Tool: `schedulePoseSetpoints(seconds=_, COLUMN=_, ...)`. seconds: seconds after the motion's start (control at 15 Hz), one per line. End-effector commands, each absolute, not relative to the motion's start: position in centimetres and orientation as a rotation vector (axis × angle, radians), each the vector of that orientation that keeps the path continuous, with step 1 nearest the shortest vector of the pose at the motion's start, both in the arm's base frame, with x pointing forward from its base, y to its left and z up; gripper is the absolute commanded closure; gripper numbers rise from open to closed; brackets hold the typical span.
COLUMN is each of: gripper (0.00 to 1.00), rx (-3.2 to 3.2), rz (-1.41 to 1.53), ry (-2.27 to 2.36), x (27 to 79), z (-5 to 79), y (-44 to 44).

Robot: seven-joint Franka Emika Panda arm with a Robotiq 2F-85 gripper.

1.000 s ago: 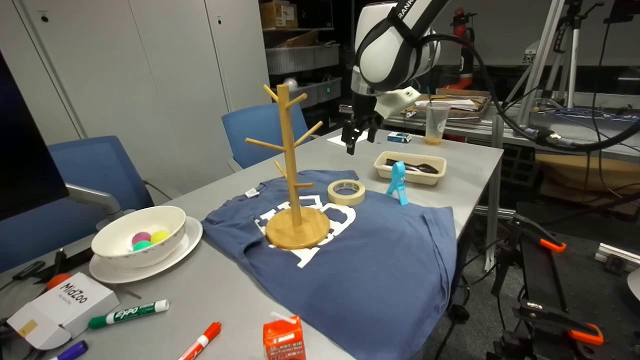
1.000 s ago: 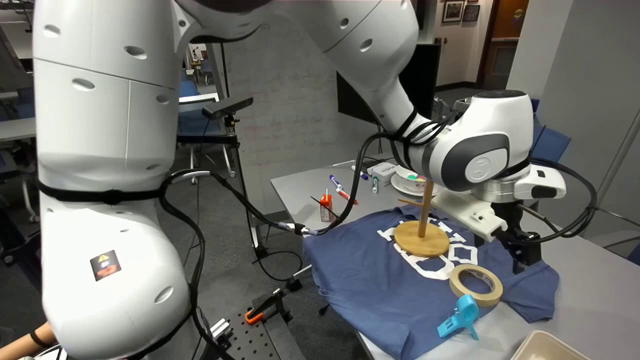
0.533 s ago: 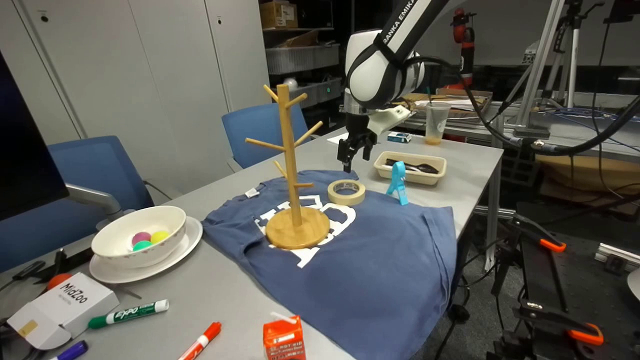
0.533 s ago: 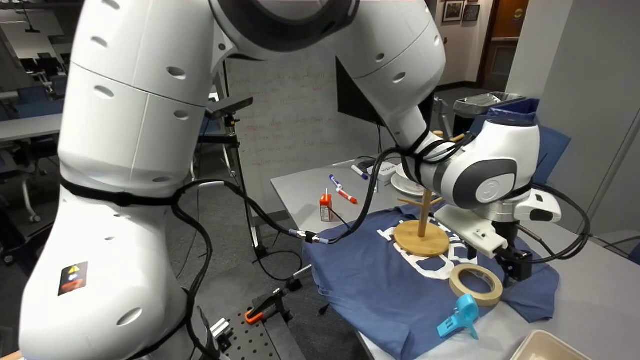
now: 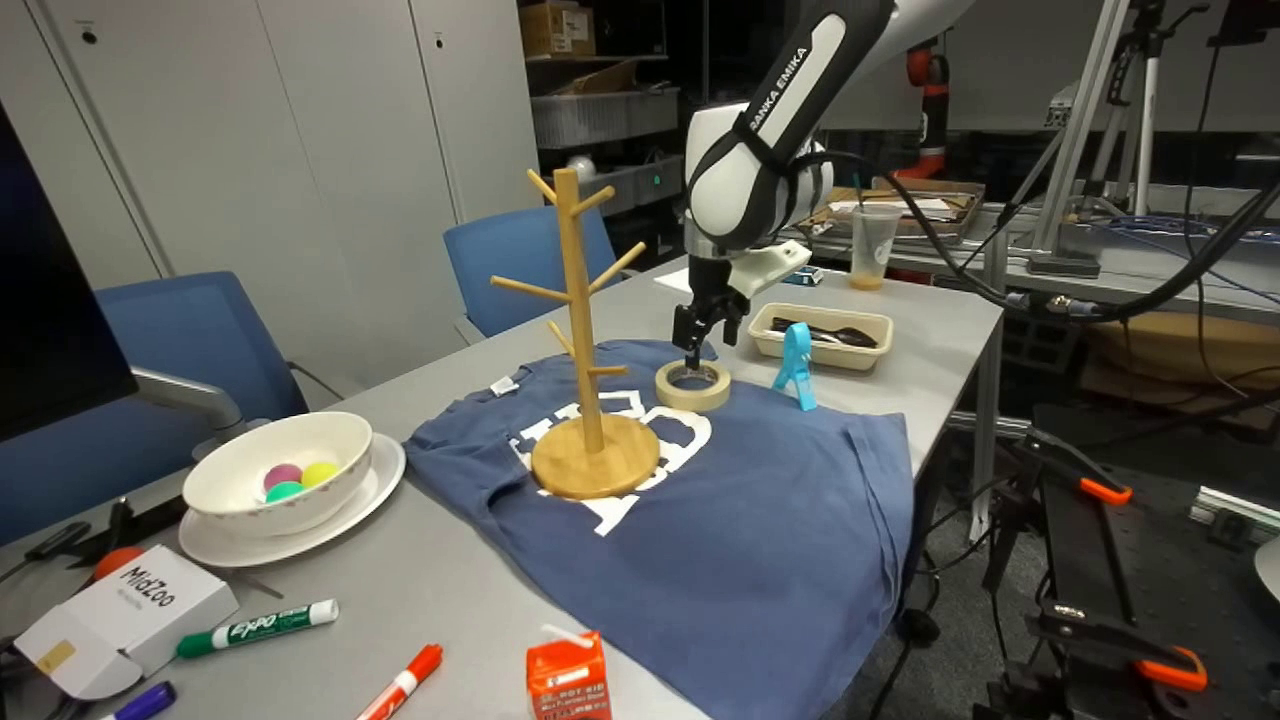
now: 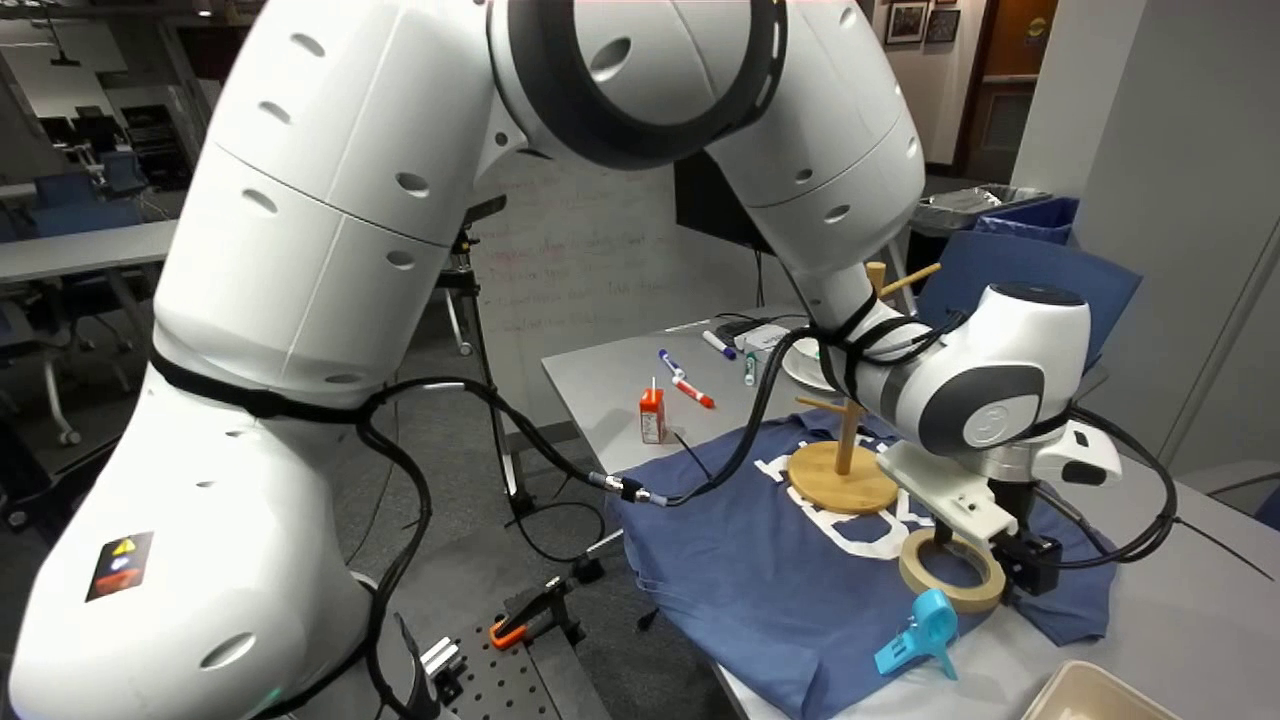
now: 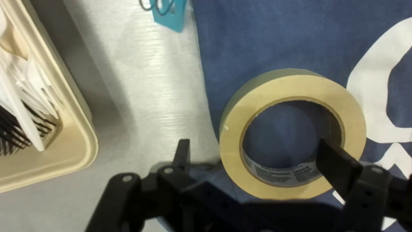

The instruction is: Pick up the light blue cloth pin from the wooden stand and put it on the table.

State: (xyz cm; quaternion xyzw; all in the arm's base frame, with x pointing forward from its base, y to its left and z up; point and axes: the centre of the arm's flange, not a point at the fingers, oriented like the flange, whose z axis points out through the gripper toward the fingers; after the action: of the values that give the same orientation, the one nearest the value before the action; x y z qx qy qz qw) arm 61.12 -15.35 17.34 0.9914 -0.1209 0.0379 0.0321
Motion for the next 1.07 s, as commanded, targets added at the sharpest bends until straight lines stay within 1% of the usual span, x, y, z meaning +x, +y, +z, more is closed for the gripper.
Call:
schedulePoseSetpoints(seconds=0.0, gripper=0.00, rx=3.061, rz=0.102, ry=-0.367, x=62.5, z=16.3, y=-16.4)
schedulePoseSetpoints(seconds=0.27, gripper=0.00, rx=3.056, rz=0.097, ry=-0.376, x=62.8, z=15.6, y=-16.8)
schedulePoseSetpoints(seconds=0.47, gripper=0.09, rx=3.053, rz=0.093, ry=-0.381, x=62.9, z=15.1, y=-17.0)
schedulePoseSetpoints(seconds=0.53, gripper=0.26, rx=3.054, rz=0.094, ry=-0.379, x=62.9, z=15.1, y=-17.0)
schedulePoseSetpoints(seconds=0.67, gripper=0.45, rx=3.054, rz=0.092, ry=-0.379, x=63.0, z=14.9, y=-17.0)
schedulePoseSetpoints(seconds=0.93, gripper=0.75, rx=3.055, rz=0.094, ry=-0.381, x=63.1, z=14.7, y=-17.1)
schedulePoseSetpoints(seconds=1.0, gripper=0.84, rx=3.054, rz=0.095, ry=-0.380, x=63.0, z=14.7, y=-17.1)
